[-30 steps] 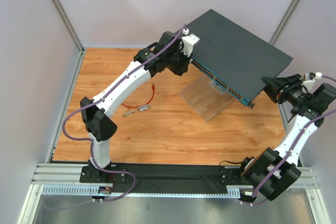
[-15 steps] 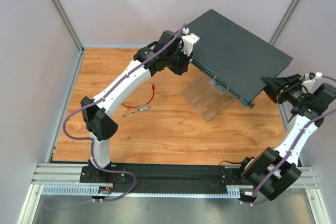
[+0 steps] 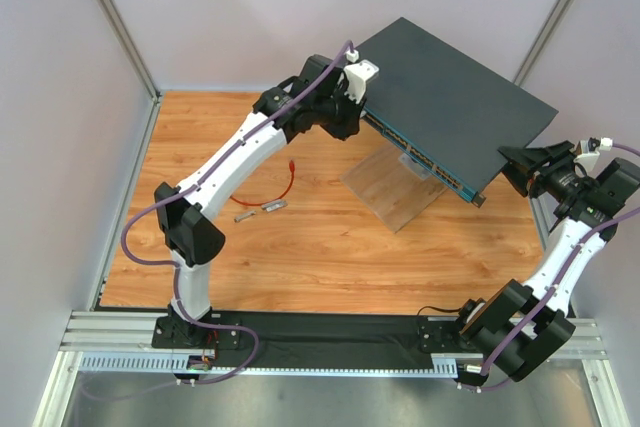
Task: Insert the plug into the switch port
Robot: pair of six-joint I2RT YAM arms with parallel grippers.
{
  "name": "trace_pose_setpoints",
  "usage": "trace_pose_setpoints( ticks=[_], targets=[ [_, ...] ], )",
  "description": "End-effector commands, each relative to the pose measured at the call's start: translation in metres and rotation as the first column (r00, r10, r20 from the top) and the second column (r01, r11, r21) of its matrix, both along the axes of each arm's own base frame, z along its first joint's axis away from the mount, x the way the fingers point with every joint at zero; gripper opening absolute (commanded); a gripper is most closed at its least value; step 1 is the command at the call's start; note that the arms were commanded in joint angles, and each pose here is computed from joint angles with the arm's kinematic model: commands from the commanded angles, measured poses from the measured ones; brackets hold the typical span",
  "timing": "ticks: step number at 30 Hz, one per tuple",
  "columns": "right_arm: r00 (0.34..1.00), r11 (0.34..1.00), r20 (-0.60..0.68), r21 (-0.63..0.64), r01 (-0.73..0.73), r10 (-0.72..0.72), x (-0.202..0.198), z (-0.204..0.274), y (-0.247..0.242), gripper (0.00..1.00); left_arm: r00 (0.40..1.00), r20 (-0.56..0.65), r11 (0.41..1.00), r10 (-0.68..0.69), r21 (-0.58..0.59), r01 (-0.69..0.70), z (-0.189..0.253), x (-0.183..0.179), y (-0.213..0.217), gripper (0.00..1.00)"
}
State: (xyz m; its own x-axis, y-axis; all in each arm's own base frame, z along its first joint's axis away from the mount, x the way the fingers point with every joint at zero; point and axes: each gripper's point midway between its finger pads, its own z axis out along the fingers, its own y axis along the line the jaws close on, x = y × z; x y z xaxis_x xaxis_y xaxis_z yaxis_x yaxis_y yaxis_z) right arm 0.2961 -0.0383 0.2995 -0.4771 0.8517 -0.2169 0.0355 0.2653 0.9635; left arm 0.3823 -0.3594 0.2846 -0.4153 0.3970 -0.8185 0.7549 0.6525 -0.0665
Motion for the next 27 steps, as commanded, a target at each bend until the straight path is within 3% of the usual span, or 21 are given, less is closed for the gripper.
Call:
trace_pose_setpoints(
  ticks=[1,18,27],
  targets=[
    [1.0,0.999,0.007,-0.037,-0.006,0.007,0.008,-0.004,0.003,0.0,0.997,0.074,0.997,0.005,-0.074,0.0,0.027,0.016,-0.008,0.0],
    [1.0,1.0,0.007,-0.019,-0.025,0.025,0.012,-0.001,0.009,0.0,0.996,0.085,0.988,-0.023,-0.148,0.035,0.034,0.023,-0.04,0.0],
    [1.0,1.0,-0.007,-0.019,-0.021,0.021,0.013,-0.002,0.008,0.0,0.997,0.072,0.99,-0.041,-0.131,0.051,0.041,0.004,-0.015,0.29]
  ],
)
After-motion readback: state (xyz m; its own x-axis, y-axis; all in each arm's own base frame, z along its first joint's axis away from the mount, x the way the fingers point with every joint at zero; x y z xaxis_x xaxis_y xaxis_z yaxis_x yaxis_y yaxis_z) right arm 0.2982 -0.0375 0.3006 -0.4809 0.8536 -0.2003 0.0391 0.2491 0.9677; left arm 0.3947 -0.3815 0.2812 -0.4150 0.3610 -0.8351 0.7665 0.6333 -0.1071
